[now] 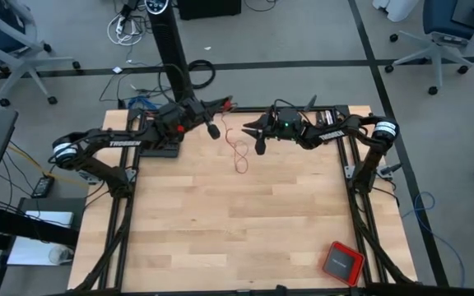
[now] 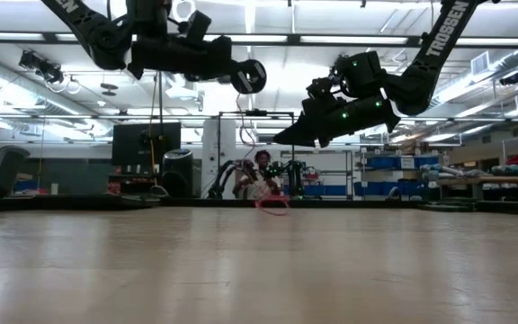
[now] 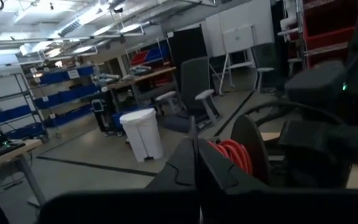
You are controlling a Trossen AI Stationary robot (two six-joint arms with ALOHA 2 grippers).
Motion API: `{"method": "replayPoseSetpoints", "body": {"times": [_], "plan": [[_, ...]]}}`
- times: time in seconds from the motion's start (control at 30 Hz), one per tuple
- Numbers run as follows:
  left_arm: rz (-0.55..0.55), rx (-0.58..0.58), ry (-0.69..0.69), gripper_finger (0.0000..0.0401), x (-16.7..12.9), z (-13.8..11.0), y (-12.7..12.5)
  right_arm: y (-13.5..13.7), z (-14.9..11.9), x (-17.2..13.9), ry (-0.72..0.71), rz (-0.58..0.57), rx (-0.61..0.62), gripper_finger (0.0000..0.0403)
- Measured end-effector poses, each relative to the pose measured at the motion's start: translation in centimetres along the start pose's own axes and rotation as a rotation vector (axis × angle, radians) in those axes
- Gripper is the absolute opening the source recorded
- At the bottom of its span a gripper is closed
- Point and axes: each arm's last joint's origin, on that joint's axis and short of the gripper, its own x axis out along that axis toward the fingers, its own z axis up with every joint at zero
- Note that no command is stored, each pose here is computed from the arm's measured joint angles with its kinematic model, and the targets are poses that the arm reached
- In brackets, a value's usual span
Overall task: Coil cords
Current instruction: Coil the red wire onto the spool
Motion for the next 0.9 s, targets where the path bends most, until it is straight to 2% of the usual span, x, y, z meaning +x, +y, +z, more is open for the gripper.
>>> {"method": "replayPoseSetpoints", "body": {"times": [0.23,0.57,0.77,0.9], "plan": [[-0.012,-0.038,0.033,0.0,0.8,-1.8,-0.6,0.2,0.2,0.0,-0.021,0.048,-0.003,0.0109],[-0.062,-0.131,-0.021,0.0,1.3,-2.3,-1.0,0.6,0.5,0.2,-0.026,0.102,0.01,0.0108],[-0.07,-0.193,-0.071,0.0,1.3,-1.8,-0.9,1.8,1.4,1.0,-0.029,0.134,-0.066,0.0109],[-0.092,-0.23,-0.074,0.0,1.3,-1.8,-1.0,2.2,1.4,1.2,0.004,0.087,-0.146,0.0108]]}}
